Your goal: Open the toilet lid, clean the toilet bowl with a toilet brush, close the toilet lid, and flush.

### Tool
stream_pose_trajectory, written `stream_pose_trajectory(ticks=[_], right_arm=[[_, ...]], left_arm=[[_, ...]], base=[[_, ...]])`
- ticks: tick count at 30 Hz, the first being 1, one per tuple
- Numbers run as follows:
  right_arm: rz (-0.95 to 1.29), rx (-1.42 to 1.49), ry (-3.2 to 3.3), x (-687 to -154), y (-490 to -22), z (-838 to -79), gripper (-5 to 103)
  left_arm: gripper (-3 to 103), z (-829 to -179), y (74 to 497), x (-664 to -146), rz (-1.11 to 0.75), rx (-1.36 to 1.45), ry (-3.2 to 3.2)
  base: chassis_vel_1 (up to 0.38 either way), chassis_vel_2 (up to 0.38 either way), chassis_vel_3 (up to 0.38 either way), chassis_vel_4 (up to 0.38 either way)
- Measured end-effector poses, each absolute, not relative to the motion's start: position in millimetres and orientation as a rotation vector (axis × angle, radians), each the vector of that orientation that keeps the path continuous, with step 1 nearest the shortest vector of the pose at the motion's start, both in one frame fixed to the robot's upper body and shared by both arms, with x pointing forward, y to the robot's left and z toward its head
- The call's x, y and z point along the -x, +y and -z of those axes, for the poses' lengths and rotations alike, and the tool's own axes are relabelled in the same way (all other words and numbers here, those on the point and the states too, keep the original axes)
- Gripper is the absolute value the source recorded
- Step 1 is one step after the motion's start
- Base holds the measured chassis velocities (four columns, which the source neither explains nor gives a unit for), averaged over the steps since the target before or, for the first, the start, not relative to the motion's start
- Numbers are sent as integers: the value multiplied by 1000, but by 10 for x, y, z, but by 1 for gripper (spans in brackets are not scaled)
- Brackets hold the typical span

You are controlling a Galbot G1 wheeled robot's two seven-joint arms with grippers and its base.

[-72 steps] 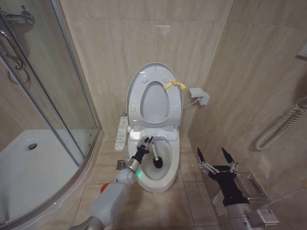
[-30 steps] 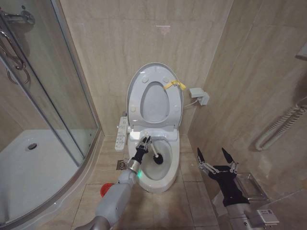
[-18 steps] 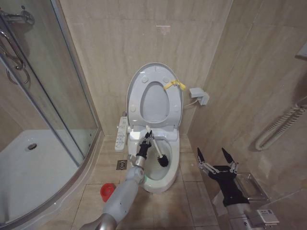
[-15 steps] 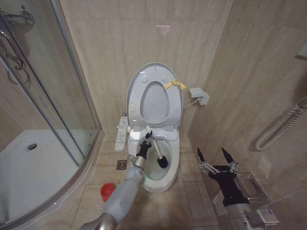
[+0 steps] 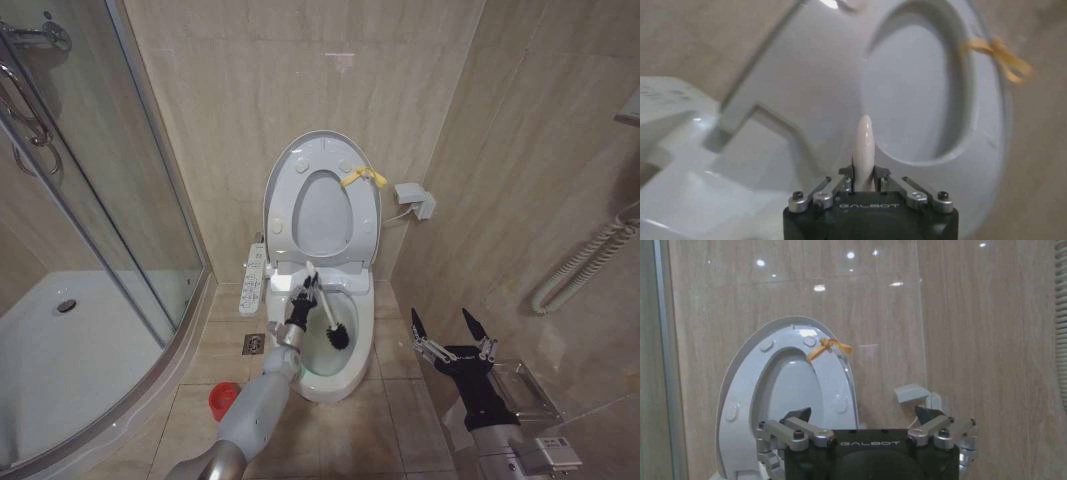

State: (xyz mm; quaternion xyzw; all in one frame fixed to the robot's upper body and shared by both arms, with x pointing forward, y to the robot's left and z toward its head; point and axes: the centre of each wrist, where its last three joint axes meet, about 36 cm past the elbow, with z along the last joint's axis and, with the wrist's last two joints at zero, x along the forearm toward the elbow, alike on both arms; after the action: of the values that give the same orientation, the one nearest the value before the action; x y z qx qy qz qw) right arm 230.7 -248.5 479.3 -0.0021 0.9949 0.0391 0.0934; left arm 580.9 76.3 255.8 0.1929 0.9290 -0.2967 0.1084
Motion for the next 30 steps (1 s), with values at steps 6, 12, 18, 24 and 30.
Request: stream_pose_trajectory(ticks=[6, 12, 18, 24, 30], right_arm=[[-116, 7, 2952, -2307, -2485, -4793, 100], [-116, 7, 2952, -2307, -2485, -4793, 100], [-116, 6, 2952, -2307, -2485, -4793, 100], [-116, 6, 2952, -2307, -2485, -4793, 100], [-116, 6, 2952, -2307, -2485, -4793, 100]], left_arm=[[19, -2505, 824, -5815, 787, -576, 2759], [19, -2392, 943, -5667, 712, -678, 2791], [19, -2451, 880, -5618, 916, -648, 2762], [19, -2473, 877, -5696, 969, -598, 2752], [19, -2432, 961, -5763, 687, -648, 2787]], base=[[0, 0, 0, 0], [0, 0, 0, 0], [0, 0, 0, 0], [0, 0, 0, 0], [0, 0, 0, 0]])
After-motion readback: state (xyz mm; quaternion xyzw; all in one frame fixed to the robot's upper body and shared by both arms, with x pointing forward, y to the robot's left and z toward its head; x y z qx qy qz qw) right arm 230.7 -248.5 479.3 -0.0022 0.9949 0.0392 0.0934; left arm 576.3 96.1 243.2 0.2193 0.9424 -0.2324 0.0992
